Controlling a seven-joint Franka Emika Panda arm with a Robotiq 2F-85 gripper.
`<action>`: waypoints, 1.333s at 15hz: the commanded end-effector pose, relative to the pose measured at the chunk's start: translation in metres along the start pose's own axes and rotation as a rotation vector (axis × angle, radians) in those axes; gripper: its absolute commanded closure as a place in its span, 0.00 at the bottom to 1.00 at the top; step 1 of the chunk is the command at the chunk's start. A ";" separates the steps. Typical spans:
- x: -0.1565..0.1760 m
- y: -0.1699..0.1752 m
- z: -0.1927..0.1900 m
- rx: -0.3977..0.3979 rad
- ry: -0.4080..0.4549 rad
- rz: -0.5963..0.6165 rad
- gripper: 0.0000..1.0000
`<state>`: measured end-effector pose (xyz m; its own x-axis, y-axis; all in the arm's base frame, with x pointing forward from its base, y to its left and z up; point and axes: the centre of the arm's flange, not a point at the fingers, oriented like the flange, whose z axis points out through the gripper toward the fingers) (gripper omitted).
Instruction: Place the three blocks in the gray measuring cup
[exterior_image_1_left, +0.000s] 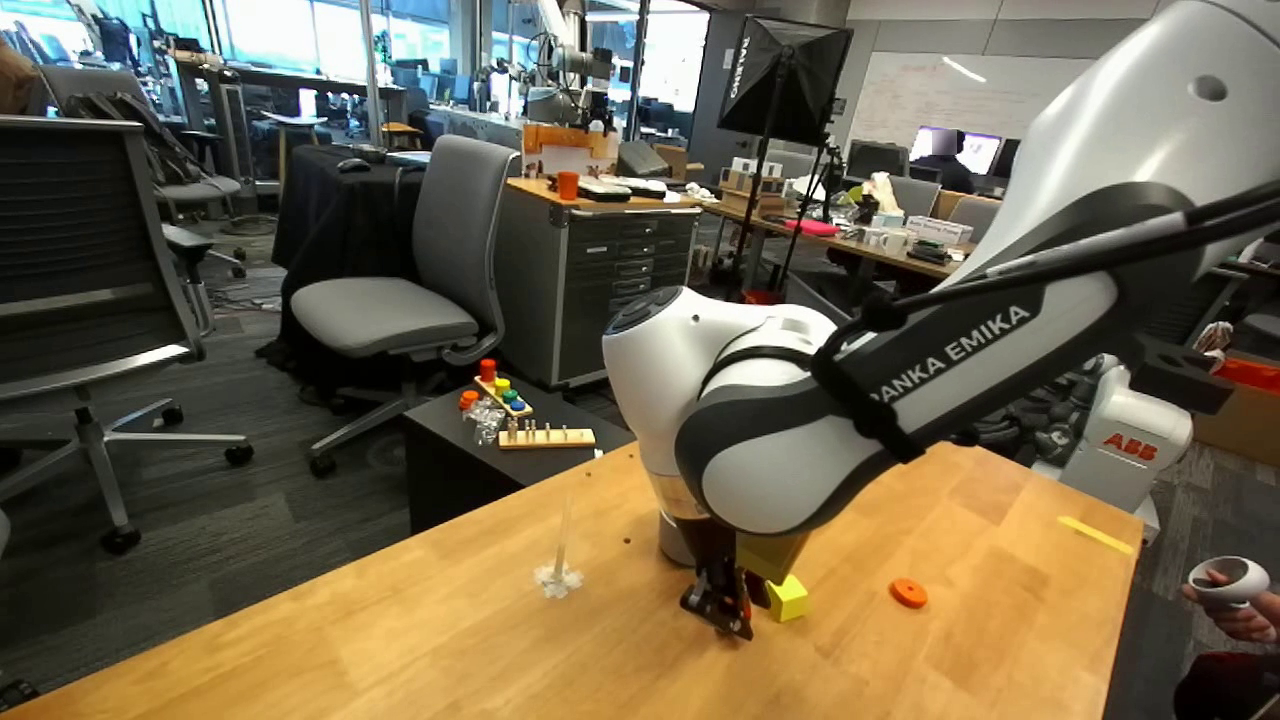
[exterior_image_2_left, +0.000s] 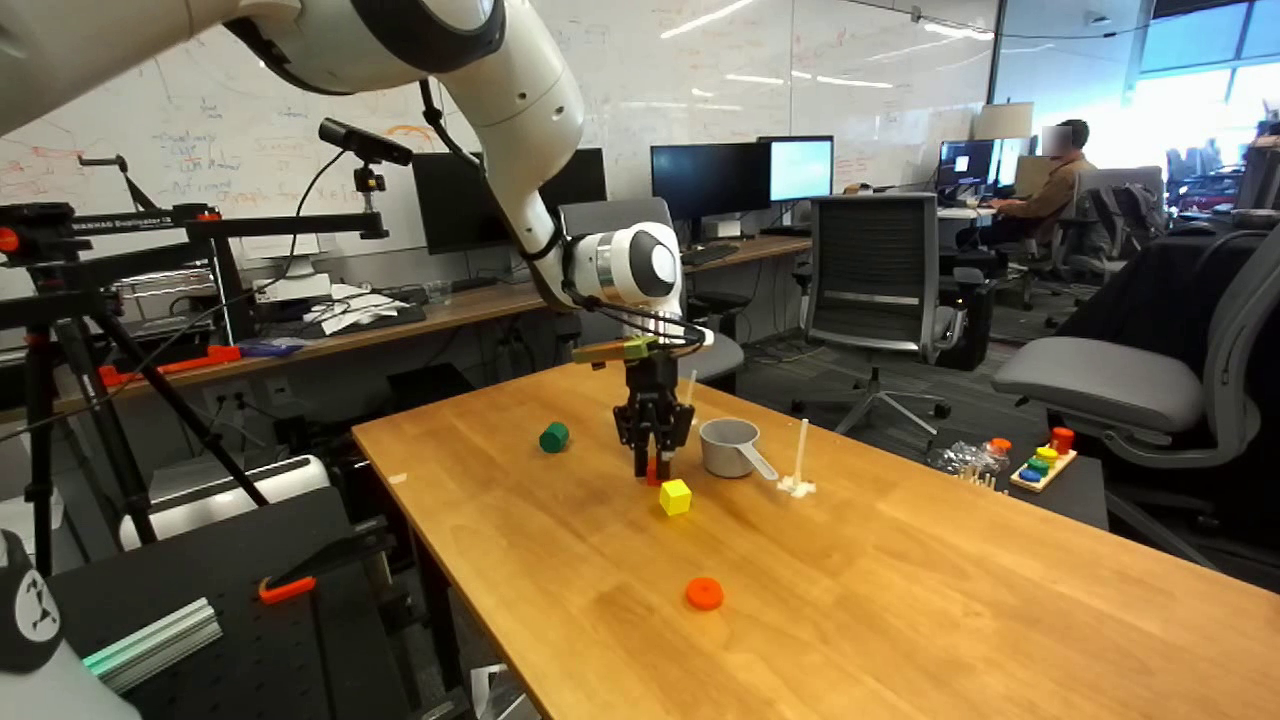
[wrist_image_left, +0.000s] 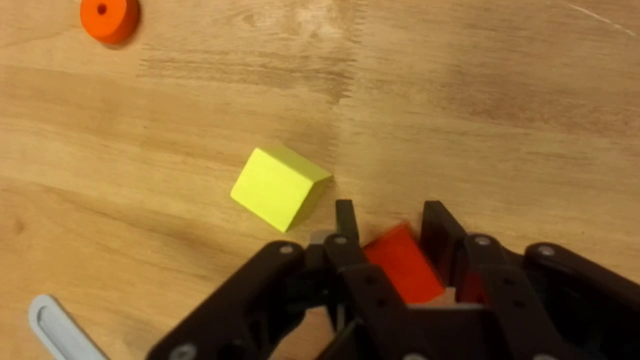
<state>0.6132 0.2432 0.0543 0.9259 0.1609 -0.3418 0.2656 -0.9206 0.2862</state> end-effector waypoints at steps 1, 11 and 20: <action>0.010 0.004 -0.001 0.007 0.011 0.002 0.89; 0.018 0.010 -0.016 -0.015 -0.025 -0.140 0.01; 0.029 0.018 -0.016 -0.088 -0.101 -0.372 0.00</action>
<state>0.6329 0.2340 0.0692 0.7580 0.4208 -0.4983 0.5728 -0.7948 0.2002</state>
